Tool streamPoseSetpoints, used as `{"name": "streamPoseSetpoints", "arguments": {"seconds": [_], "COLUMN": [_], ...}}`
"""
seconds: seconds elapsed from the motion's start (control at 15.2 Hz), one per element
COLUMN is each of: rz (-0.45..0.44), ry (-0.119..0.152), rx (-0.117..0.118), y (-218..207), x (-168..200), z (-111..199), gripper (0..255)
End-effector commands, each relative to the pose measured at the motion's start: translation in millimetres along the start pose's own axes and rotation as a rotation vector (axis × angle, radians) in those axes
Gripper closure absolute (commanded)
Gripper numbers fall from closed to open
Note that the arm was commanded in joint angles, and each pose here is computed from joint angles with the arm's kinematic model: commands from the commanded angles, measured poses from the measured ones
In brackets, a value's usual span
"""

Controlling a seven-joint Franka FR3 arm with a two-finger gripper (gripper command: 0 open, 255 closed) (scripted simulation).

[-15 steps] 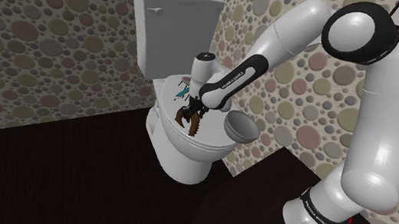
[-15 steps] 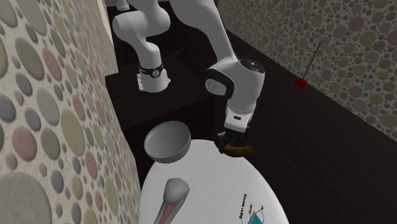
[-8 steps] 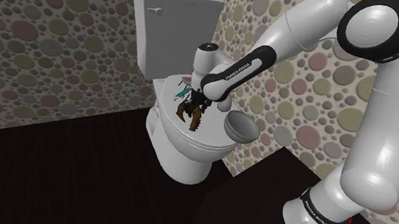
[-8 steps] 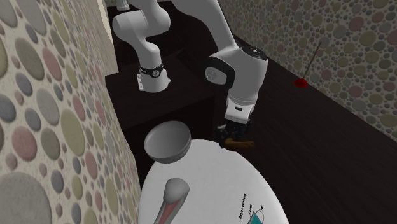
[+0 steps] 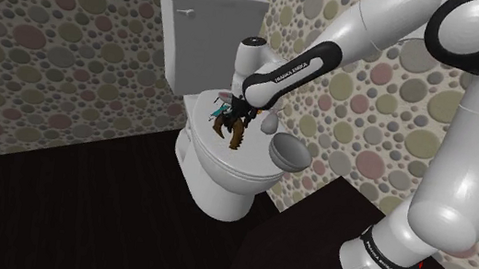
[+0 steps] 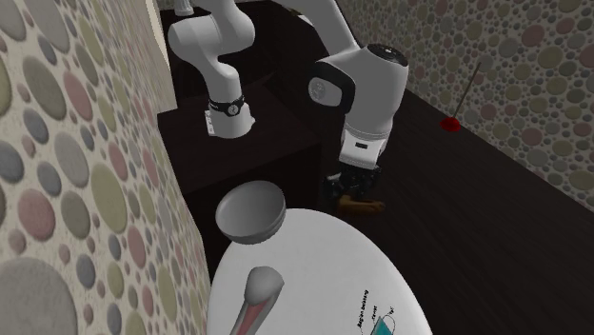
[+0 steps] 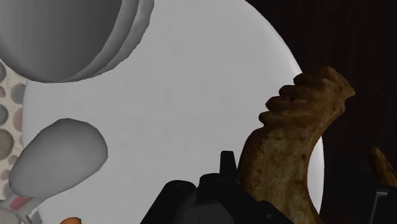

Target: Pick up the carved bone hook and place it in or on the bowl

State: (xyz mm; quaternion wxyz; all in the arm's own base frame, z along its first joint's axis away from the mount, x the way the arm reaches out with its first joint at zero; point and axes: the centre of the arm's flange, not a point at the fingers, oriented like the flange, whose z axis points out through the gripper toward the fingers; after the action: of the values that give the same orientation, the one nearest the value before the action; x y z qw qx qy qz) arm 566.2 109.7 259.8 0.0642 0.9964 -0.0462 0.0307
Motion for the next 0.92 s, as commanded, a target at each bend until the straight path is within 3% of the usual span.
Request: {"name": "streamPoseSetpoints", "arguments": {"seconds": [0.0, 0.53, 0.86], "rz": [0.000, 0.000, 0.000], "ry": [0.000, 0.000, 0.000], "rx": [0.000, 0.000, 0.000], "y": [1, 6, 64], "x": [1, 3, -28], "z": [-12, -50, -47], "gripper": [255, 255, 255]}}
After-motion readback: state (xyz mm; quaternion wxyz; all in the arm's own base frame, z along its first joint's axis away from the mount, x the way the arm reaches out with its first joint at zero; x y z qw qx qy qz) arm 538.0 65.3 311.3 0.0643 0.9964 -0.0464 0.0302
